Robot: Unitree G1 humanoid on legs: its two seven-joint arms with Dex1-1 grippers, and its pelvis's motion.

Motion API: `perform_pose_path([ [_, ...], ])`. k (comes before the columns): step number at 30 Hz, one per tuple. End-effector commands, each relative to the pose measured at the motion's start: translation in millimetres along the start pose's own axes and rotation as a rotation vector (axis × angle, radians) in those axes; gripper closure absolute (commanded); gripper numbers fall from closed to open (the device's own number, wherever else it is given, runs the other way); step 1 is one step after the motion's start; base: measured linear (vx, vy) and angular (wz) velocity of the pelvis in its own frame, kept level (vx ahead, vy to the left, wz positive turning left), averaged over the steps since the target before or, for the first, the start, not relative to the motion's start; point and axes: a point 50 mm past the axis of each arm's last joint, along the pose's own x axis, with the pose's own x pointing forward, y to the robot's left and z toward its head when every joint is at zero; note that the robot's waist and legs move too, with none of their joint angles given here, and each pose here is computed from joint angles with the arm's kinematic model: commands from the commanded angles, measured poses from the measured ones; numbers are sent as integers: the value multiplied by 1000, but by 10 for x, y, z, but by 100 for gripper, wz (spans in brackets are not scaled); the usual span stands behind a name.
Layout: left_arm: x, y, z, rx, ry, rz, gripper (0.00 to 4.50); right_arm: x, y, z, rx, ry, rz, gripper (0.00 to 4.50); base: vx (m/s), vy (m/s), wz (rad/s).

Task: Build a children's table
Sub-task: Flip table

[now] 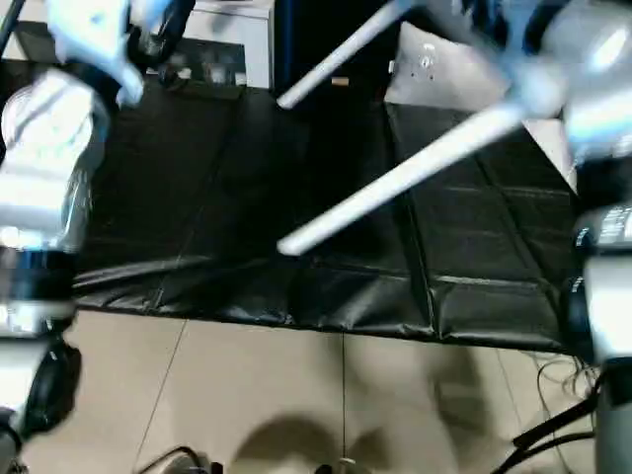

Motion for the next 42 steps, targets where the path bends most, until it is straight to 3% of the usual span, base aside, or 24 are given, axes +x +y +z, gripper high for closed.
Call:
perform_pose_path([
  [1, 2, -168, -167, -104, 90, -37, 232, 95, 252, 95, -66, -66, 207, 171, 0, 0, 0],
  [5, 0, -179, -154, -114, 97, -37, 237, 133, 201, 235, -97, -167, 165, 135, 0, 0, 0],
  [8, -2, -183, -154, -110, 101, -46, 242, 130, 87, 399, -36, -299, 62, 110, 0, 0, 0],
  [11, -13, -178, -168, -105, 113, -47, 246, 55, -79, 606, 63, -506, -86, 96, 0, 0, 0],
  [12, -16, -176, -172, -104, 116, -47, 250, 41, -100, 630, 79, -535, -103, 87, 0, 0, 0],
  [14, -39, -150, -204, -92, 130, -48, 256, -81, -177, 774, 205, -752, -162, 69, 0, 0, 0],
  [16, -47, -140, -216, -81, 133, -52, 260, -122, -181, 796, 256, -820, -167, 59, 0, 0, 0],
  [17, -63, -119, -236, -61, 139, -58, 264, -149, -128, 771, 327, -876, -144, 49, 54, -13, -1],
  [20, -83, -90, -260, -51, 141, -64, 275, -129, 66, 588, 474, -836, -136, 17, 36, -8, -1],
  [22, -125, -78, -309, -34, 150, -90, 277, -186, 475, 290, 610, -762, -179, 9, 0, 0, 0],
  [23, -138, -76, -325, -33, 157, -95, 280, -216, 575, 228, 640, -746, -189, 1, 0, 0, 0],
  [24, -138, -76, -325, -33, 157, -95, 280, -218, 581, 224, 642, -745, -190, 1, 0, 0, 0],
  [26, -184, -55, -374, -31, 175, -105, 283, -364, 943, 4, 734, -679, -222, 0, 0, 0, 0],
  [27, -184, -55, -374, -31, 175, -105, 284, -364, 943, 4, 734, -679, -222, 0, 0, 0, 0],
  [29, -237, -44, -420, -35, 187, -123, 285, -528, 1195, -188, 832, -587, -268, 0, 0, 0, 0],
  [31, -251, -44, -431, -38, 189, -129, 287, -573, 1238, -223, 862, -566, -280, 0, 0, 0, 0],
  [34, -326, -47, -511, -39, 211, -134, 287, -744, 1384, -396, 902, -420, -367, 0, 0, 0, 0],
  [35, -326, -47, -511, -39, 211, -134, 287, -744, 1384, -396, 902, -420, -367, 0, 0, 0, 0],
  [37, -389, -49, -564, -42, 229, -140, 288, -834, 1431, -522, 911, -324, -455, 0, 0, 0, 0],
  [42, -441, -52, -600, -35, 241, -154, 288, -790, 1431, -654, 959, -216, -463, 0, 0, 0, 0],
])
